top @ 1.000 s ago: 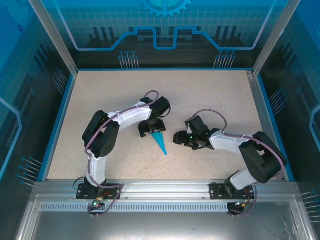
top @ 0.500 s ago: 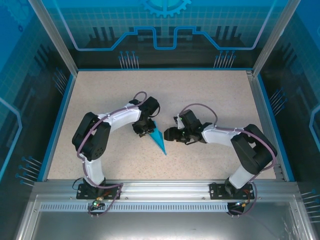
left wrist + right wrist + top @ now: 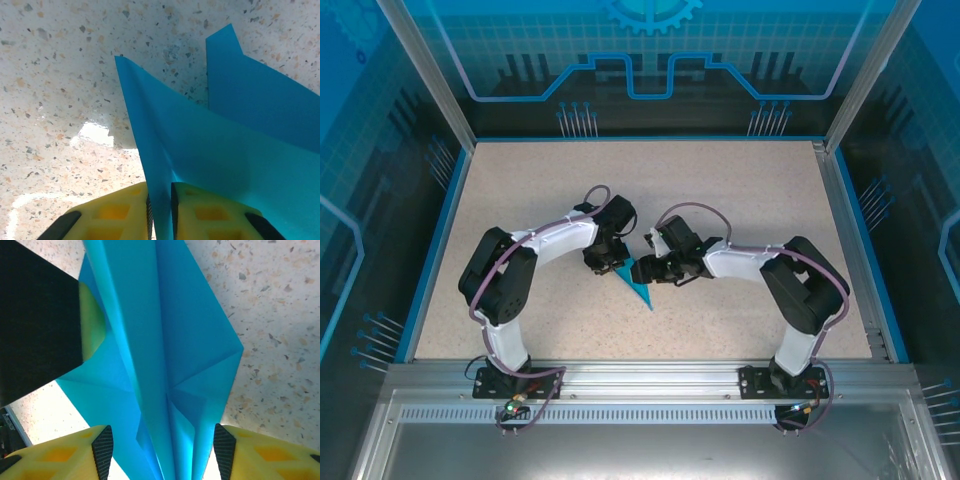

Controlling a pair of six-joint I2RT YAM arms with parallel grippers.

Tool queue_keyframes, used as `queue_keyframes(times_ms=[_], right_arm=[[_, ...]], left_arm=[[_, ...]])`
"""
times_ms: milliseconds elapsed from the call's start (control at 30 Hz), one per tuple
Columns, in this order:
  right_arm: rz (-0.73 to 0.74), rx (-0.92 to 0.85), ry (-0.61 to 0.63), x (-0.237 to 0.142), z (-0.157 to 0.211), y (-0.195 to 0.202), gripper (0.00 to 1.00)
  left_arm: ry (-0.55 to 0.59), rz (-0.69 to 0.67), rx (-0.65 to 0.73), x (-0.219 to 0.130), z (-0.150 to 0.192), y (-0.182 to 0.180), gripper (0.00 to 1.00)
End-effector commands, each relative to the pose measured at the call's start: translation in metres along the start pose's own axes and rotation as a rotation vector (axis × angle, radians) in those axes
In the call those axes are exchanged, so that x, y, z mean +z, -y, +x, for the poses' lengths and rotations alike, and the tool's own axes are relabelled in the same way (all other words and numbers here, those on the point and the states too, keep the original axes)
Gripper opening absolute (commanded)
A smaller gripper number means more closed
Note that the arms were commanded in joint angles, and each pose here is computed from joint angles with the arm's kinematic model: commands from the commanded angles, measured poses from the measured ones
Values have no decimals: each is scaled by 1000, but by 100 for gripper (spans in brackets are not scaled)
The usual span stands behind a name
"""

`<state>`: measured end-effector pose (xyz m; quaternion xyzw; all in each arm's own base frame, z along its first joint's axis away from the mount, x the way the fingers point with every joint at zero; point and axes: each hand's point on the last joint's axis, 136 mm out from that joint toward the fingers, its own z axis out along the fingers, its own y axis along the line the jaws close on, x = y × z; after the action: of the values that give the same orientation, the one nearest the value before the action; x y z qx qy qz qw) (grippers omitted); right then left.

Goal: Fold a paper plane with a square sheet of paper (pick it up from the middle)
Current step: Move a paper plane to the center of the table.

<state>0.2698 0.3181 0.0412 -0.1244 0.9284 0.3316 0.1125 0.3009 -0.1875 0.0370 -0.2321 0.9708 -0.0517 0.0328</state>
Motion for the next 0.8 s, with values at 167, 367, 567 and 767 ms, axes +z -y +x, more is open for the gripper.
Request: queue_keyframes(times_ms=[167,367,567,767], right_arm=[[-11,-28,-51,9,6,-4,59],[-41,-46,-76,15,8,-9,58],[-55,-75,-95,17,12,-15,54],[13,-95,-125,23,20,-6,38]], left_arm=[[1,17,17,-5,1,-4,20],[0,20,16,-5,0,-4,21],[-6,17,15,-2,2,-4,21],[-15,26,13,0,3,-3,21]])
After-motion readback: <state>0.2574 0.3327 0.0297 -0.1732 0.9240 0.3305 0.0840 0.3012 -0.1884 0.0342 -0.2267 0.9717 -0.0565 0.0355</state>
